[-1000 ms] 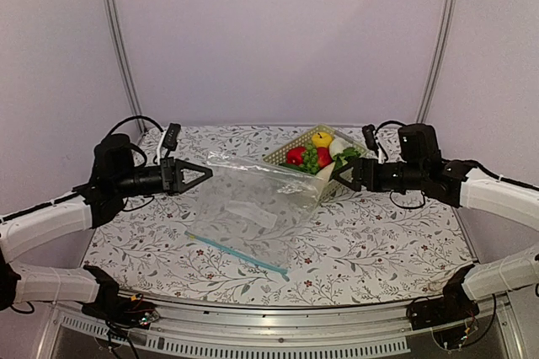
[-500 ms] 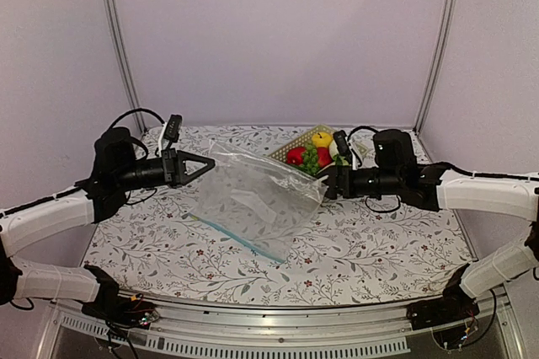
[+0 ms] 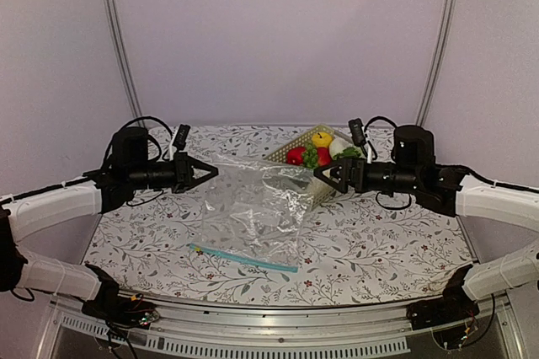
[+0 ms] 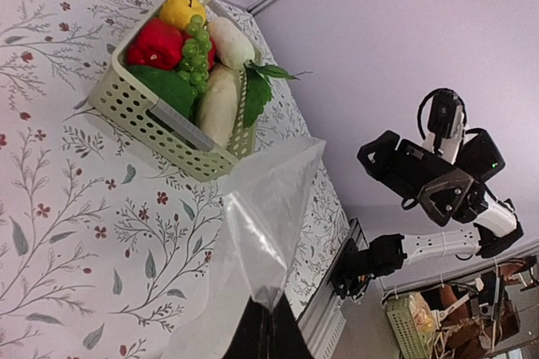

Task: Place the food in the zip-top bag and seal the zipper
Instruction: Pass from the left arm to the right

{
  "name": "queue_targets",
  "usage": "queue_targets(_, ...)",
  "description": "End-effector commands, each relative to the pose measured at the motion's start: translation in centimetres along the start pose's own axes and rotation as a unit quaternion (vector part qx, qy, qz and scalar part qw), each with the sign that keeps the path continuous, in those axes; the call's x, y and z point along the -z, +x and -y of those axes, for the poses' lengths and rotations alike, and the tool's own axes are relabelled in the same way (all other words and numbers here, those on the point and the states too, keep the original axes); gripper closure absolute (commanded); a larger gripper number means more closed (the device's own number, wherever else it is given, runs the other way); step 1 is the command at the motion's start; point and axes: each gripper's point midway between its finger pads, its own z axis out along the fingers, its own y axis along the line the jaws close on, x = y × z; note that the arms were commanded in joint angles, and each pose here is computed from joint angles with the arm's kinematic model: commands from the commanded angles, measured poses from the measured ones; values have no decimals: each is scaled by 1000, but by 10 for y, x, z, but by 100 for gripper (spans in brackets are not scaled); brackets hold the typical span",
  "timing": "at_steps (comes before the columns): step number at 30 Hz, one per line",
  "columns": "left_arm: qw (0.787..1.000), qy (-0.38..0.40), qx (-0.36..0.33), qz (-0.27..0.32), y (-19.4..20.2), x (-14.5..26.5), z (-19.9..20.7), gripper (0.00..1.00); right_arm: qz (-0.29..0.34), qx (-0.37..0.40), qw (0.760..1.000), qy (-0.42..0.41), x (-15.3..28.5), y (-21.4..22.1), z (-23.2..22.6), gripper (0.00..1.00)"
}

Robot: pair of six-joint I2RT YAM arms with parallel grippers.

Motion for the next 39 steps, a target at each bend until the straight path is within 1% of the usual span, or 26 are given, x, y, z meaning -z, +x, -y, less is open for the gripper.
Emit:
queue_targets(1, 1000, 0, -2, 4, -7, 0, 3, 100, -21, -7, 1000, 8, -3, 18, 10, 8)
queue_targets(4, 1000, 8, -8, 7, -7, 2, 7, 100, -36, -14, 999, 19, -9, 30, 20, 8)
queue_targets(6, 1000, 12, -13, 7, -7, 3, 9, 100, -47, -20, 999, 19, -15, 36, 25, 10)
queue_targets(8, 1000, 16, -15, 7, -8, 3, 11, 100, -60, -27, 998, 18, -23, 44, 29, 15)
queue_targets(12, 1000, 22, -16, 5, -7, 4, 14, 100, -84, -30, 996, 27, -37, 59, 39, 22)
queue_targets(17, 999, 27, -18, 6, -7, 5, 16, 100, -92, -28, 995, 29, -48, 63, 46, 26)
queue_targets(20, 999, 28, -20, 5, -5, 6, 16, 100, -95, -31, 995, 27, -55, 66, 49, 35)
queue_targets(24, 999, 28, -19, 6, -5, 5, 14, 100, -94, -33, 995, 23, -61, 65, 51, 42)
queue_targets(27, 999, 30, -17, 6, -4, 4, 13, 100, -87, -34, 996, 11, -66, 62, 48, 51)
queue_targets(29, 999, 30, -16, 3, -3, 3, 12, 100, -81, -38, 996, 3, -68, 59, 45, 60)
queue_targets(33, 1000, 18, -21, -3, 2, 1, 0, 99, -65, -40, 997, 15, -68, 52, 48, 95)
queue_targets(34, 1000, 8, -21, -5, 5, 0, -9, 89, -57, -42, 997, 29, -66, 49, 53, 100)
queue_targets(36, 999, -31, -18, -15, 15, -2, -32, 53, -41, -47, 996, 62, -60, 42, 64, 100)
queue_targets(37, 998, -48, -12, -25, 23, -3, -44, 39, -37, -52, 995, 81, -55, 39, 70, 100)
queue_targets(38, 998, -60, -7, -36, 30, -4, -53, 29, -36, -58, 992, 103, -51, 37, 78, 100)
queue_targets(39, 996, -72, 1, -46, 38, -6, -64, 22, -34, -61, 990, 122, -45, 34, 83, 100)
